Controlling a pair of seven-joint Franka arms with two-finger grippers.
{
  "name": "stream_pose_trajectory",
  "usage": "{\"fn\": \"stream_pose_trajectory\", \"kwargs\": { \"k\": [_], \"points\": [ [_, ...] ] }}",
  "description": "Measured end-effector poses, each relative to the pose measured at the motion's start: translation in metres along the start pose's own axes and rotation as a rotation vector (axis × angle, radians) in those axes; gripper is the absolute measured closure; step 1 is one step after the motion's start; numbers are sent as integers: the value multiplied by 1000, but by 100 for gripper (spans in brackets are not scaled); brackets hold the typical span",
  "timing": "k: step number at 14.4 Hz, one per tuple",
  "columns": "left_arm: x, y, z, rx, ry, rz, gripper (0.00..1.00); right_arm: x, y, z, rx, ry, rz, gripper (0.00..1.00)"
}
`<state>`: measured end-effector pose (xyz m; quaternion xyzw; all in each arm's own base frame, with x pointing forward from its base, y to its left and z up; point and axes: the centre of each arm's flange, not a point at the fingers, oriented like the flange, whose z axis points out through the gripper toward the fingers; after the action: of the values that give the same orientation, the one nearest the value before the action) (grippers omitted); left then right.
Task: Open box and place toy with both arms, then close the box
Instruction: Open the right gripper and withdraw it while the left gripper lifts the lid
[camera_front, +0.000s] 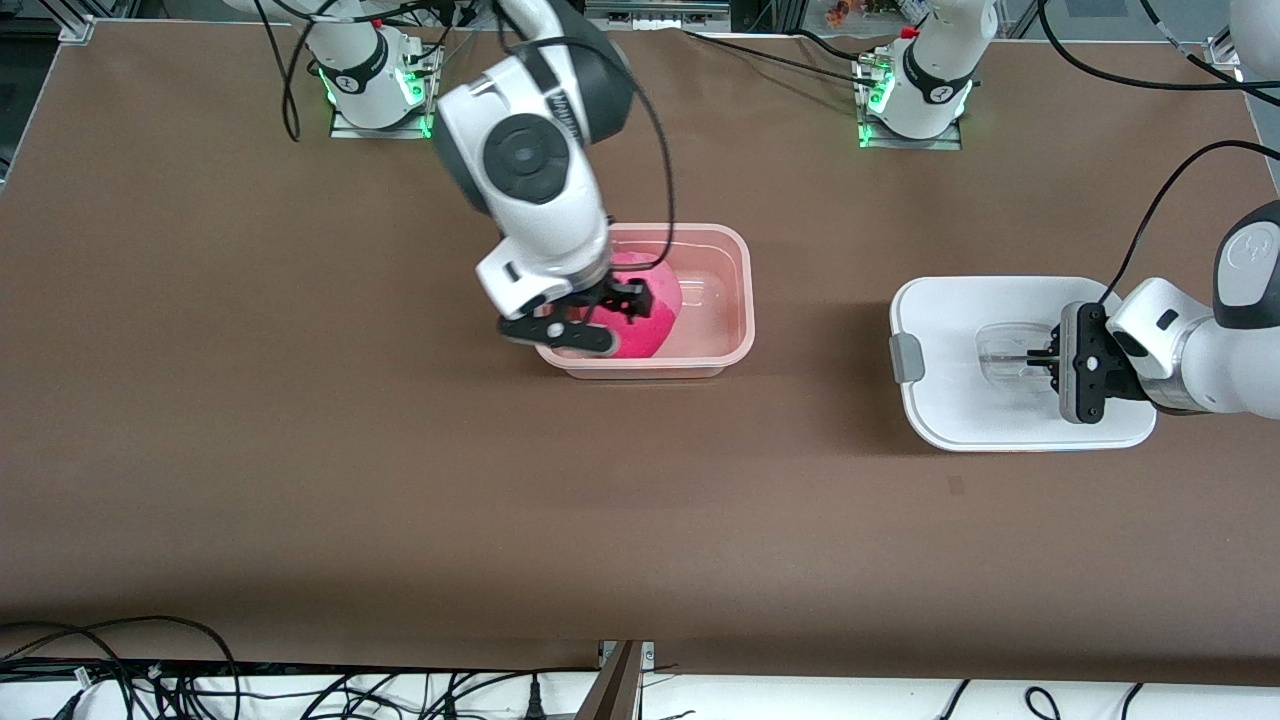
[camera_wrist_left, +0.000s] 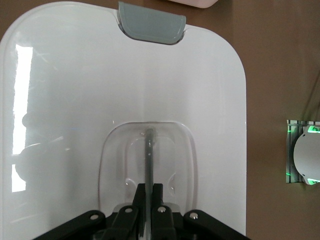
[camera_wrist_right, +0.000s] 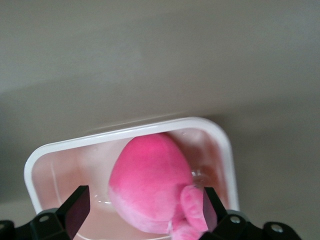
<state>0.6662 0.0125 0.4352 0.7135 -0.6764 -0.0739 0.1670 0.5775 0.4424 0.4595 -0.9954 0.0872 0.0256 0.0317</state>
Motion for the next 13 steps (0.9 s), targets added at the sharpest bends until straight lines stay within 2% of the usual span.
{"fn": "stream_pose_trajectory", "kwargs": {
  "k": [4,6,10,13],
  "points": [
    [5,0,0,-1,-1,5,93,2,6,-1,-9,-9,-2,0],
    [27,3,3,-14,-11,0,93,7,14,0,-29,-17,-1,0],
    [135,22,21,-51,-78,-49,93,33,58,-15,-82,-29,-46,0],
    [229,51,43,-52,-139,-88,93,60,120,-51,-63,-60,-67,0]
  ]
}}
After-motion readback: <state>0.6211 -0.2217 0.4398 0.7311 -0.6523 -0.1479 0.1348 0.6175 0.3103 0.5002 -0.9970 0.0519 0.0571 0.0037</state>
